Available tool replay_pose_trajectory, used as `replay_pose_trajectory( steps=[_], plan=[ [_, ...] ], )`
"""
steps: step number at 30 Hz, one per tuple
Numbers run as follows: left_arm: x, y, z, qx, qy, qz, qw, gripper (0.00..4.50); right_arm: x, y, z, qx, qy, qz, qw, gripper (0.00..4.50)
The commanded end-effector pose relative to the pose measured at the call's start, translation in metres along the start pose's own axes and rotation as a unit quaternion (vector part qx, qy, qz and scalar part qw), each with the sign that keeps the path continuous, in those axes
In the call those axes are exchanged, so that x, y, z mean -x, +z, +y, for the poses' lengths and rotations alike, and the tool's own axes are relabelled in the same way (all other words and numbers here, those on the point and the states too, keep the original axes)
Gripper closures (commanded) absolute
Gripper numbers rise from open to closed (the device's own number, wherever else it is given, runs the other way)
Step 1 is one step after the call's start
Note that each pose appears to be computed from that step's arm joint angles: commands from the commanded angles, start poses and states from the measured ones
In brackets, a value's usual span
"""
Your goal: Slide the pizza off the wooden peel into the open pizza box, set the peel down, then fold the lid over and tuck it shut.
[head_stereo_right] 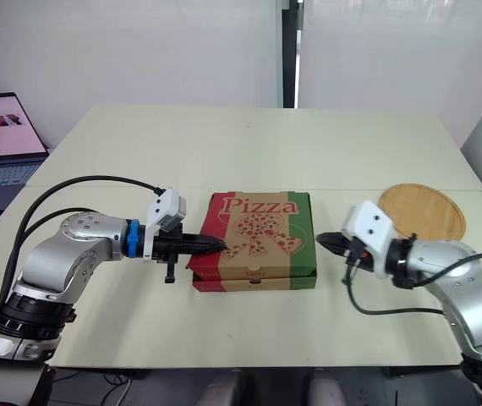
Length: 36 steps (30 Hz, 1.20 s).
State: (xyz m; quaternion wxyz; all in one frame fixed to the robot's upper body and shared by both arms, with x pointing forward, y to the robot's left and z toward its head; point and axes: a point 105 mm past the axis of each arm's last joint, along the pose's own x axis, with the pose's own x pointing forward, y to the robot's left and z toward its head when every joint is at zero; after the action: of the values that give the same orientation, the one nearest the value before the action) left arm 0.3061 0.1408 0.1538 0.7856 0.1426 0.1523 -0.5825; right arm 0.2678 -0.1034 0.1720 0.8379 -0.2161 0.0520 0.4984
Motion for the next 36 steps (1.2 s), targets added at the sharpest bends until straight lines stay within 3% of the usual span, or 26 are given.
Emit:
replay_pose_trajectory(
  steps=[1,10,17,23,36],
  plan=[
    [0.006,0.01,0.001,-0.009,0.011,-0.011,1.0,4.5,-0.013,0.003,0.01,0.012,0.02,0.0,1.0,4.48],
    [0.034,0.019,0.001,-0.006,0.033,-0.016,0.999,4.5,-0.03,-0.009,0.014,0.026,0.043,0.021,0.999,4.48],
    [0.084,-0.007,0.011,-0.013,0.059,0.089,0.994,4.5,-0.031,-0.009,0.014,0.034,0.057,0.023,0.998,4.48],
    [0.072,-0.026,0.006,-0.032,0.03,0.123,0.991,4.5,-0.032,-0.005,0.014,0.038,0.065,0.022,0.997,4.48],
    [0.044,-0.017,0.004,-0.035,0.007,0.088,0.996,4.5,-0.031,-0.007,0.019,0.035,0.075,0.024,0.996,4.48]
  ],
)
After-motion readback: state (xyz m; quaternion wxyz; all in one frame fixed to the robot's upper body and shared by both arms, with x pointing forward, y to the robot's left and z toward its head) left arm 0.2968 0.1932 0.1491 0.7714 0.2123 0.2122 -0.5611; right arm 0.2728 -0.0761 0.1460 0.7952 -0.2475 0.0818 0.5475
